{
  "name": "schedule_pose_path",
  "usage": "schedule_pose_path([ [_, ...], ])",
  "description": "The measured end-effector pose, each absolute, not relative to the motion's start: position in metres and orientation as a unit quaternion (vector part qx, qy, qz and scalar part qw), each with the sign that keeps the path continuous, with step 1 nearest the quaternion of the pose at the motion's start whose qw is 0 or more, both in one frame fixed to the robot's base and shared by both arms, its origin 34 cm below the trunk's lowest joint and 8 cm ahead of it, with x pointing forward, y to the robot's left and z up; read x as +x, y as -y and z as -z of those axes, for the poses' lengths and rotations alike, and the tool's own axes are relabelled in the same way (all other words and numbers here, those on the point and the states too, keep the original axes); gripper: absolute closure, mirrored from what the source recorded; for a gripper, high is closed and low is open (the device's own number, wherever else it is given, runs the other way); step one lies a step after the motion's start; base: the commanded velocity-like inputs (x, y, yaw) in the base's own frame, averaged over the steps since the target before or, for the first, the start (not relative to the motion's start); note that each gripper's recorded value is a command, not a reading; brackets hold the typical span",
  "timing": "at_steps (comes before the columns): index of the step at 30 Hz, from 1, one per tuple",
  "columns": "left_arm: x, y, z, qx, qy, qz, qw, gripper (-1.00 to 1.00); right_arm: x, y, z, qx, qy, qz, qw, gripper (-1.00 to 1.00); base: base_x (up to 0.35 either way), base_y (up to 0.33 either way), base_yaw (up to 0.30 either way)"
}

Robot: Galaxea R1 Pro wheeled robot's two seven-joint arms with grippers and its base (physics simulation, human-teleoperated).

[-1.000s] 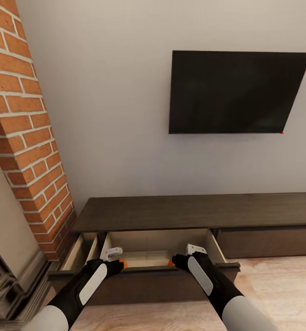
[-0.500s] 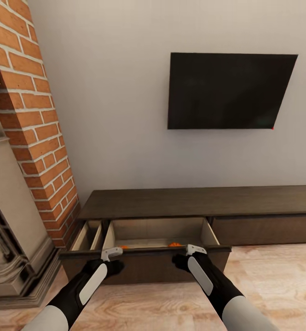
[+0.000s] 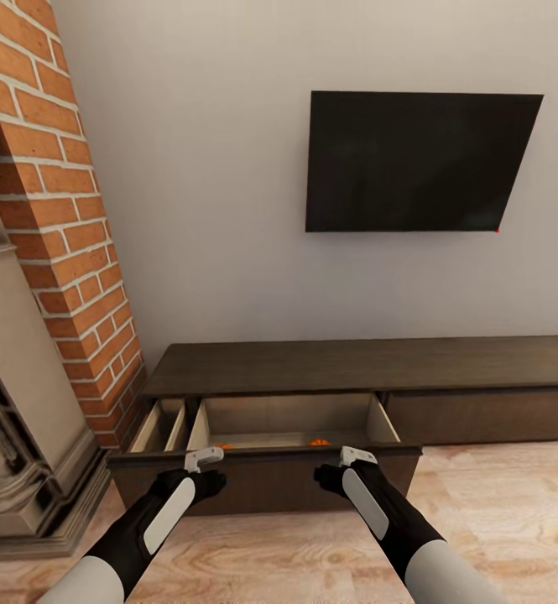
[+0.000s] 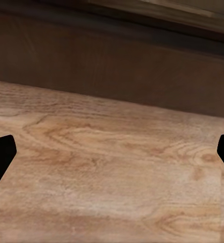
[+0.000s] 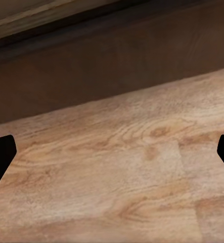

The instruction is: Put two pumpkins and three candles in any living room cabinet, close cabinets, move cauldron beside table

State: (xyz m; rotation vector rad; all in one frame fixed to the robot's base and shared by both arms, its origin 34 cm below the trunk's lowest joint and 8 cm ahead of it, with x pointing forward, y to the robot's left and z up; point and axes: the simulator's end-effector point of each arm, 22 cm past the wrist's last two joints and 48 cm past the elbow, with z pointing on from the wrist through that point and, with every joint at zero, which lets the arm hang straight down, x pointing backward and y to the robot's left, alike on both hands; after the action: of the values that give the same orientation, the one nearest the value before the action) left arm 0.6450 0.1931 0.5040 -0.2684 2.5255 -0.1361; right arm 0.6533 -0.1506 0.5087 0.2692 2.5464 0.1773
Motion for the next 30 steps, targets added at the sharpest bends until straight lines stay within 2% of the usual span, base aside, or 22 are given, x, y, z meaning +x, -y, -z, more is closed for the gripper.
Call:
schedule_pose_path([
  [30, 0.631, -0.193, -0.44, -0.091, -0.948, 0.044, 0.301, -1.0, 0.646, 0.151, -0.449, 0.108, -0.944, -0.067, 0.305, -1.0, 0.0, 0.0, 0.0],
])
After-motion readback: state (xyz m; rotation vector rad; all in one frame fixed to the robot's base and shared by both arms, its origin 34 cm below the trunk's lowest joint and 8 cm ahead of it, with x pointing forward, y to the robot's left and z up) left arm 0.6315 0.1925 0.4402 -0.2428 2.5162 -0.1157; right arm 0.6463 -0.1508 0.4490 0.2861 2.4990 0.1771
